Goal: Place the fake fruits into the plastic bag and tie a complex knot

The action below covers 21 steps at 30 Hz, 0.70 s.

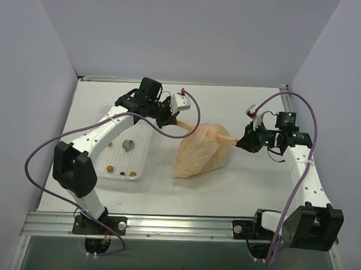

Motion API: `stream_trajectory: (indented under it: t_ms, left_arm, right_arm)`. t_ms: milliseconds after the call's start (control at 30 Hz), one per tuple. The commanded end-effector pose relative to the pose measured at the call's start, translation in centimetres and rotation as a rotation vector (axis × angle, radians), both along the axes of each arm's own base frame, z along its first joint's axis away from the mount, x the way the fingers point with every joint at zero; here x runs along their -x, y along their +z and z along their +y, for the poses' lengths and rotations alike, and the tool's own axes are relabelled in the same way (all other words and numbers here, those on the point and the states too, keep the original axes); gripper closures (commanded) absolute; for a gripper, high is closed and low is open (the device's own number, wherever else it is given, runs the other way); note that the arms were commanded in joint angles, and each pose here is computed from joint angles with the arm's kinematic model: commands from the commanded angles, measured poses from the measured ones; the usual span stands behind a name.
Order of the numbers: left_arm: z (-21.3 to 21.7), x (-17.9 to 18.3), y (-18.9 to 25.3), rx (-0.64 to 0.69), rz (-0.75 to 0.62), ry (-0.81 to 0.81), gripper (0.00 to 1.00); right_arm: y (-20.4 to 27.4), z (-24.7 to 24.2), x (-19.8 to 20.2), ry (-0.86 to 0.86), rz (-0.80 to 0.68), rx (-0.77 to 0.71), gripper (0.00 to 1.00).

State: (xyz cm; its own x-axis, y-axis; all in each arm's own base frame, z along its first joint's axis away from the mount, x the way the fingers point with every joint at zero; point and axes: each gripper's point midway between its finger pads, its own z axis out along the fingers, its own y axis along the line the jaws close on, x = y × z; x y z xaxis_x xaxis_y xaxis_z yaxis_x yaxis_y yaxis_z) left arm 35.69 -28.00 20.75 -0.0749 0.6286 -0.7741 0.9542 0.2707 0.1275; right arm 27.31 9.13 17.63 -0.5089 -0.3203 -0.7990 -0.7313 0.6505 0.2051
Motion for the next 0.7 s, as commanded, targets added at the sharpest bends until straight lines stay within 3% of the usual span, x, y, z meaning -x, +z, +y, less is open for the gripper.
stream_trajectory:
  t_ms: [0, 233, 300, 333, 367, 400, 433, 533, 667]
  left_arm:
    - [2.9, -1.7, 1.9, -0.001, -0.048, 0.1, 1.0]
    - [1.0, 0.2, 2.2, 0.095, 0.025, 0.016, 0.99]
    - [0.4, 0.5, 2.7, 0.117, 0.033, 0.0, 0.71]
    - [0.2, 0.6, 3.0, 0.127, 0.036, -0.003, 0.57]
    - [0.2, 0.5, 3.5, 0.136, 0.031, 0.001, 0.4]
    - [0.2, 0.3, 4.8, 0.152, 0.006, 0.009, 0.03]
    - [0.3, 0.1, 5.7, 0.162, -0.014, 0.012, 0.03]
    - [1.2, 0.1, 9.3, 0.222, -0.077, 0.018, 0.02]
    - [2.1, 0.5, 12.5, 0.316, -0.078, 0.053, 0.03]
  right_arm:
    - [0.6, -2.7, -1.1, -0.056, -0.03, 0.084, 1.0]
    - [0.1, -0.9, -1.1, 0.05, -0.043, 0.097, 1.0]
    - [0.4, -0.4, -1.4, 0.051, -0.039, 0.107, 0.99]
    - [0.6, -0.3, -1.6, 0.042, -0.034, 0.112, 0.75]
    - [0.9, -0.3, -1.6, 0.011, -0.005, 0.1, 0.6]
    - [1.8, -1.1, -2.4, -0.038, -0.019, 0.134, 0.46]
    - [2.4, -1.5, -2.7, -0.065, -0.018, 0.151, 0.28]
    - [5.4, -3.4, -3.0, -0.129, -0.043, 0.237, 0.11]
    - [7.7, -3.9, -1.6, -0.096, -0.039, 0.308, 0.0]
